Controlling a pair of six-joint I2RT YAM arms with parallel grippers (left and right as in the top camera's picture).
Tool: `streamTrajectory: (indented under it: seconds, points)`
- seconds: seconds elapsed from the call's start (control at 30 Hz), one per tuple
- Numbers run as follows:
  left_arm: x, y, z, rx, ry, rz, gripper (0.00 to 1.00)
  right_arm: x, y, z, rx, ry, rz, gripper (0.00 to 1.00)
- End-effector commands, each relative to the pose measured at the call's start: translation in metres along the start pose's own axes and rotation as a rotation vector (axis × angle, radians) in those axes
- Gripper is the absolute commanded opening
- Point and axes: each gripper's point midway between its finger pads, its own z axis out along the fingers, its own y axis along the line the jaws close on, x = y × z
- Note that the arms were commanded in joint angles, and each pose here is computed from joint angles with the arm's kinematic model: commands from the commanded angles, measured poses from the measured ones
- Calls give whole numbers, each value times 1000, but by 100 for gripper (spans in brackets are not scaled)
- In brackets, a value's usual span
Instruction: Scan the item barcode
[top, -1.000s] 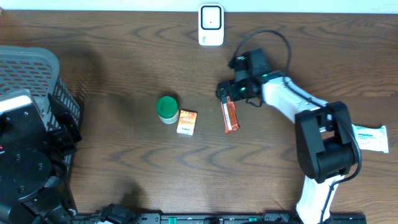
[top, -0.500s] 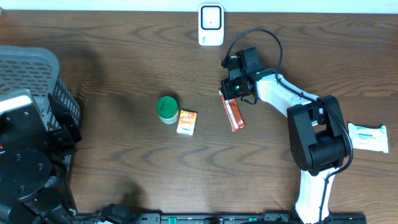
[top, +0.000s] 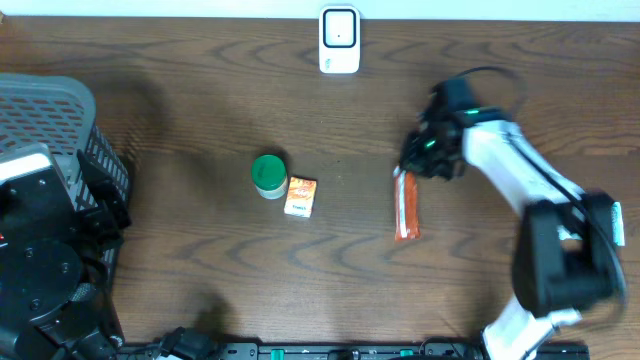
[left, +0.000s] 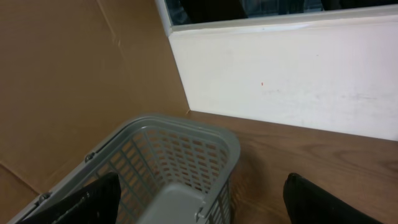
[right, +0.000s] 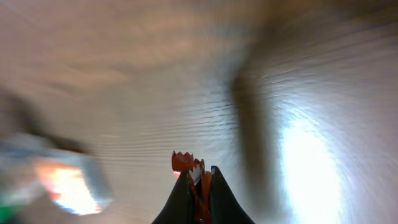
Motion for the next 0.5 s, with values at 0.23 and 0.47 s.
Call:
streamTrajectory:
  seconds: [0.23,0.47]
  points:
    - [1,1,1,-12,4,2,84,3,39,-148,-285,-224,319,1]
    - [1,1,1,-13,4,2,84,36,74,-187,-448,-215,36,1]
